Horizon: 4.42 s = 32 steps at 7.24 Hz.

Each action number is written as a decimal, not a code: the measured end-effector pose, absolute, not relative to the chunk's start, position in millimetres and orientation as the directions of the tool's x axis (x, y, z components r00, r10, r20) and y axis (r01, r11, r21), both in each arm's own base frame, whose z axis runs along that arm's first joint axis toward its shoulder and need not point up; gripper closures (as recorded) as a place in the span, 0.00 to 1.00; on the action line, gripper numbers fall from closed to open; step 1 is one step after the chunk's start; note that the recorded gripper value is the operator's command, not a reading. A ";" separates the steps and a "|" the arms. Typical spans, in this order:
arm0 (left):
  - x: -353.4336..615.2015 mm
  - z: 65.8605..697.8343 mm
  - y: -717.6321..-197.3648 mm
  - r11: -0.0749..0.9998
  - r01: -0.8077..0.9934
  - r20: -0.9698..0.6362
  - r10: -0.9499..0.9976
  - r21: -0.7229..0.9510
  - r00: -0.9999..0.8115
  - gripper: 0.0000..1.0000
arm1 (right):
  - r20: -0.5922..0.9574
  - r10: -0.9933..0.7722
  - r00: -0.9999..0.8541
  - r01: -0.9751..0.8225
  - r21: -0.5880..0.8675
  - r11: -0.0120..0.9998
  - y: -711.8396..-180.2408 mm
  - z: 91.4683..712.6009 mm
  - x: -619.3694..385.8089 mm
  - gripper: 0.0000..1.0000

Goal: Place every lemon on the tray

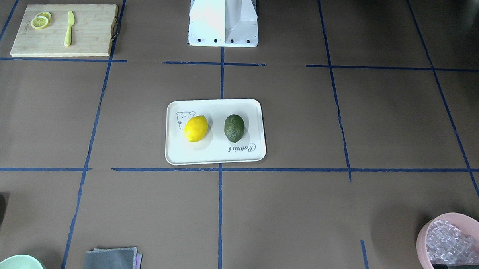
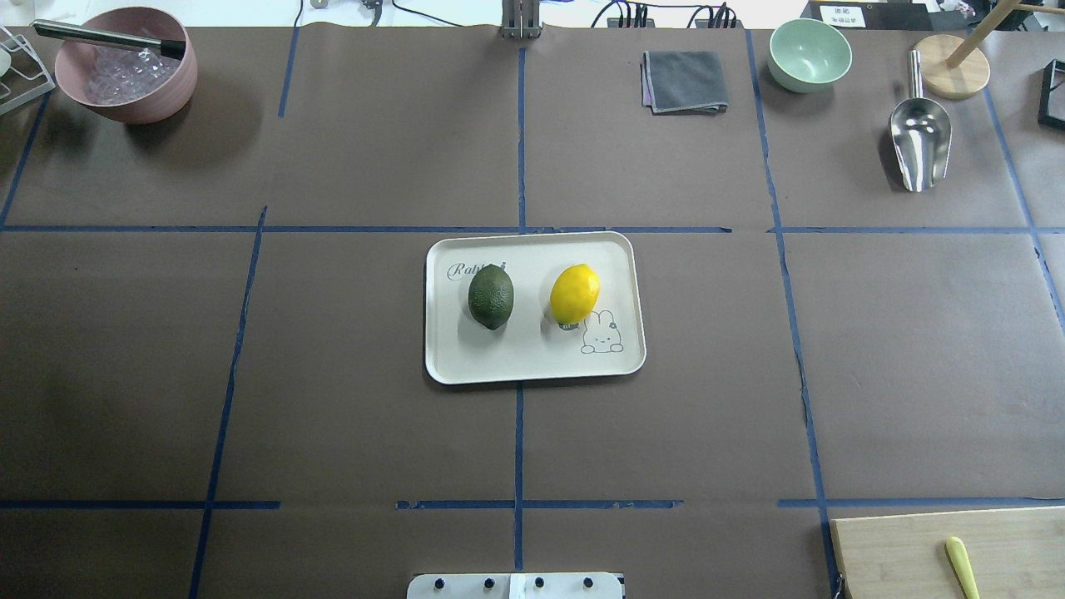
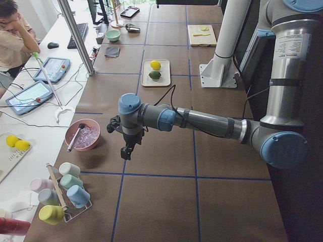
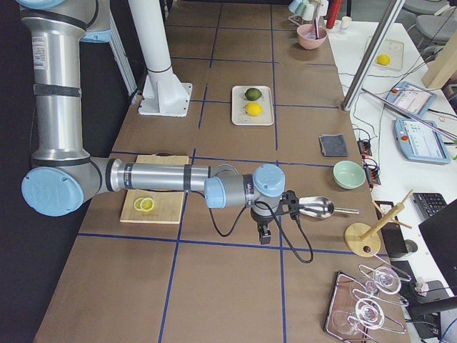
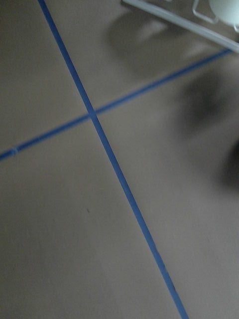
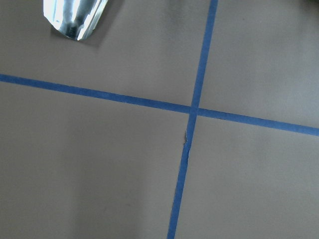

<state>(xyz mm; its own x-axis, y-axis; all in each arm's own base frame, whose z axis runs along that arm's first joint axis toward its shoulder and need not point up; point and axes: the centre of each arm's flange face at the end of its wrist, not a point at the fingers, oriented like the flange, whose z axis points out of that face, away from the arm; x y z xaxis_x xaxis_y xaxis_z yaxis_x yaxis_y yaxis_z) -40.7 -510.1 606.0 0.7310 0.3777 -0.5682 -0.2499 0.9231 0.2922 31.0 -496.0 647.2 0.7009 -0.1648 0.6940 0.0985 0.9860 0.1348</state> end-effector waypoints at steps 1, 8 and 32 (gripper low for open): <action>-60.8 634.0 -503.0 0.942 -0.227 -0.613 0.334 0.248 0.716 0.00 | 0.695 -0.162 0.701 0.102 0.128 0.987 -502.1 641.4 36.9 0.00; -72.4 655.6 -471.0 0.993 -0.111 -0.724 0.113 0.050 0.681 0.00 | 0.691 -0.151 0.707 0.106 0.108 0.989 -503.0 641.0 41.5 0.00; -72.1 657.2 -451.6 0.999 -0.047 -0.681 0.027 -0.010 0.732 0.00 | 0.701 -0.135 0.700 0.128 0.063 0.990 -494.5 637.9 51.1 0.00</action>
